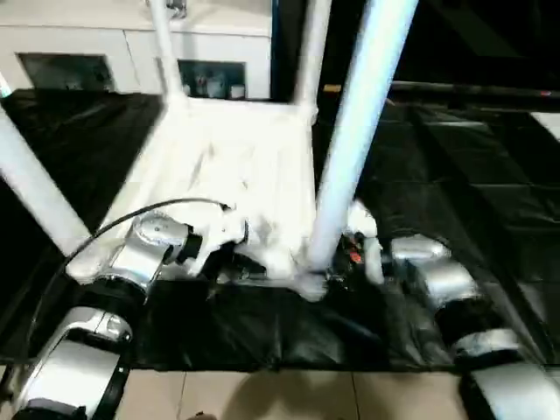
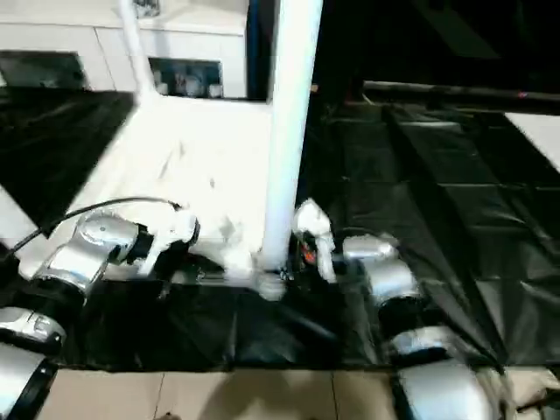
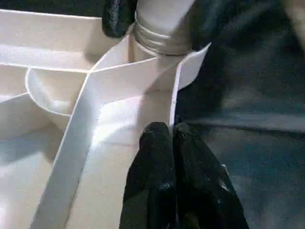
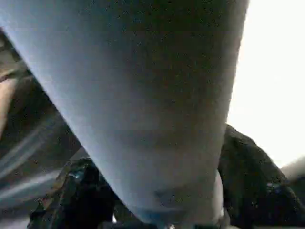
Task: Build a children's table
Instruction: Rotate leg to tighten
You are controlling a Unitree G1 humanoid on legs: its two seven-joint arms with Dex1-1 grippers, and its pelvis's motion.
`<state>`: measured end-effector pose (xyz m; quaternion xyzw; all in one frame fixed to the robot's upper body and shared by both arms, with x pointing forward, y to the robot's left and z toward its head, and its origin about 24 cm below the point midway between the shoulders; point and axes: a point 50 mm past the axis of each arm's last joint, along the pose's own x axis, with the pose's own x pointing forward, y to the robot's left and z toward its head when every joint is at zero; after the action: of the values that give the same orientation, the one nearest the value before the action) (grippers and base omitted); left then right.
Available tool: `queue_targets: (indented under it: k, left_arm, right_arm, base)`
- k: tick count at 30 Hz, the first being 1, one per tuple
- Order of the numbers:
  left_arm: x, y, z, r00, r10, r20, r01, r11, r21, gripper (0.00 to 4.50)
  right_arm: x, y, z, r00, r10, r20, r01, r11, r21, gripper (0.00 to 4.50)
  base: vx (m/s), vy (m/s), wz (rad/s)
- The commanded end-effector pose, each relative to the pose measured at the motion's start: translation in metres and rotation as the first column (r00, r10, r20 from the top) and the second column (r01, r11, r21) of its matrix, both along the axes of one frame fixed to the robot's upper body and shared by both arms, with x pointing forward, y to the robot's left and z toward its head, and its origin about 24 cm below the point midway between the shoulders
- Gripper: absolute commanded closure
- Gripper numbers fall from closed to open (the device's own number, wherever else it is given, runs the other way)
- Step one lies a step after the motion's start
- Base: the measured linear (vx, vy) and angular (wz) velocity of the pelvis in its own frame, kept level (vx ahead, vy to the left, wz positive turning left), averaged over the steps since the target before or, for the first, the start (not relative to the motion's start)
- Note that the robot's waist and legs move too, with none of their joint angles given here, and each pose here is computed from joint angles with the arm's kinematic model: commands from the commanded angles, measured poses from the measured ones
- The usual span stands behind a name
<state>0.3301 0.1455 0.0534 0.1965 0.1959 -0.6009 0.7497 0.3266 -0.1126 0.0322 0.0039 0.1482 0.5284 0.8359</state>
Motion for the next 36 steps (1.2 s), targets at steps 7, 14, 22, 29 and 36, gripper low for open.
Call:
queue_targets:
  k: [7,14,22,29,36]
  left_arm:
    - [-0.004,-0.061,-0.007,0.991,0.121,0.056,-0.114,0.987,-0.113,4.5]
    - [-0.008,-0.079,-0.01,0.991,0.113,0.077,-0.105,0.99,-0.094,4.5]
    - [-0.005,-0.058,-0.01,0.992,0.096,0.087,-0.092,0.995,-0.048,4.5]
    - [-0.008,-0.035,-0.003,0.998,-0.017,0.057,0.02,0.999,-0.045,4.5]
    - [-0.01,-0.021,-0.001,0.994,-0.102,0.027,0.103,0.995,-0.019,4.5]
  right_arm:
    - [0.003,0.038,-0.021,0.939,-0.344,-0.028,0.343,0.939,-0.036,1.97]
    - [0.003,0.058,-0.017,0.921,-0.389,-0.011,0.389,0.921,0.007,1.97]
    - [0.008,0.032,-0.009,0.955,-0.286,0.074,0.289,0.957,-0.036,0.92]
    - [-0.009,0.015,-0.003,0.997,0.068,0.04,-0.066,0.997,-0.043,0.87]
    - [-0.014,0.005,0.003,0.971,0.237,0.011,-0.236,0.971,-0.038,1.02]
  base:
    - [0.0,0.0,0.0]
    - [0.0,0.0,0.0]
    - [0.0,0.0,0.0]
    - [0.0,0.0,0.0]
    - [0.0,0.0,0.0]
